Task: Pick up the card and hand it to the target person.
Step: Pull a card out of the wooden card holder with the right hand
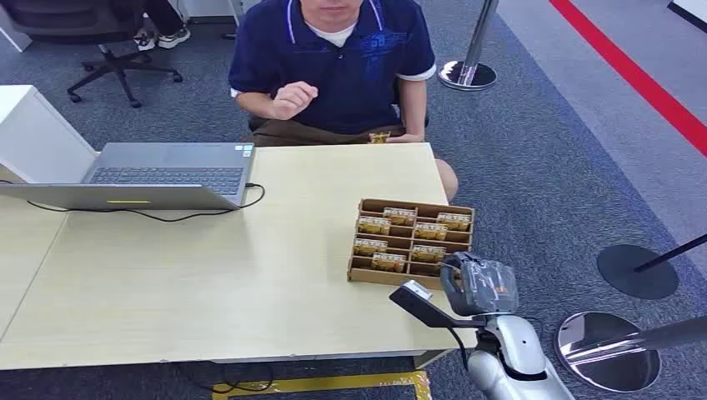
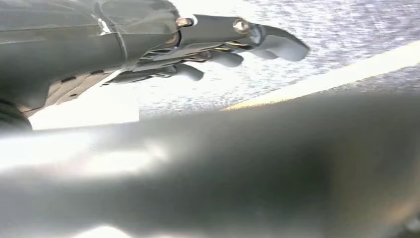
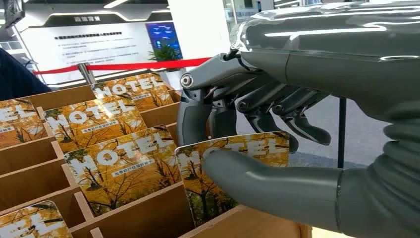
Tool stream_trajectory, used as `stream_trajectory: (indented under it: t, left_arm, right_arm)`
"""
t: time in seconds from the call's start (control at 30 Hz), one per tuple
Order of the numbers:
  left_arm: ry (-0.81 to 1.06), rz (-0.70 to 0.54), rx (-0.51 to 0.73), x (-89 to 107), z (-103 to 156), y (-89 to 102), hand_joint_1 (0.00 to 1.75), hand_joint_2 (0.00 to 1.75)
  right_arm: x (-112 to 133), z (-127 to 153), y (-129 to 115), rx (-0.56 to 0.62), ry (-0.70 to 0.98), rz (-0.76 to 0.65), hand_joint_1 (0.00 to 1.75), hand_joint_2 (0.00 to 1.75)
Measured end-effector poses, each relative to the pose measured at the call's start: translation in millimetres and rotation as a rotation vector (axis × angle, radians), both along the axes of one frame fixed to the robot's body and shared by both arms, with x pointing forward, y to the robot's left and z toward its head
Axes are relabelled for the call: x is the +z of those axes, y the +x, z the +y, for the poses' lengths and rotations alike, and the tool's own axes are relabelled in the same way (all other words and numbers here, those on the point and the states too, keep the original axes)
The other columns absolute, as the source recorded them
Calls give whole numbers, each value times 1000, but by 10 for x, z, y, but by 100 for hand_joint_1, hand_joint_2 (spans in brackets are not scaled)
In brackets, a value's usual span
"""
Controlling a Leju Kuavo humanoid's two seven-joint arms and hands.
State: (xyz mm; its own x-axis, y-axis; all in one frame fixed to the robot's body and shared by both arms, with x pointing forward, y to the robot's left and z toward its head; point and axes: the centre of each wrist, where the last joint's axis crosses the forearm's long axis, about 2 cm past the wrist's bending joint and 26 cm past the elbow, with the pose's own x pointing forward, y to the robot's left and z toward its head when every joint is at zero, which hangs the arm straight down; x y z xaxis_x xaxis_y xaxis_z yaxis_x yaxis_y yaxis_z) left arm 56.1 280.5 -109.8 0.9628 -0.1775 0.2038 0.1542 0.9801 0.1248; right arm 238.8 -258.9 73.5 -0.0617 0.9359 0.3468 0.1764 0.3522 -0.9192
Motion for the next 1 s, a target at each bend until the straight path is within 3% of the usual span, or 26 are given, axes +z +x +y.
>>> stream_trajectory:
  t: [0.6, 1.0]
  left_arm:
    - [-4, -25, 3, -1, 14, -2, 0, 175]
    - [-4, -26, 11, -1, 16, -2, 0, 175]
  right_arm:
    - [33, 14, -5, 35, 53, -11, 157, 175]
    - [421, -61, 36, 56, 96, -205, 157, 175]
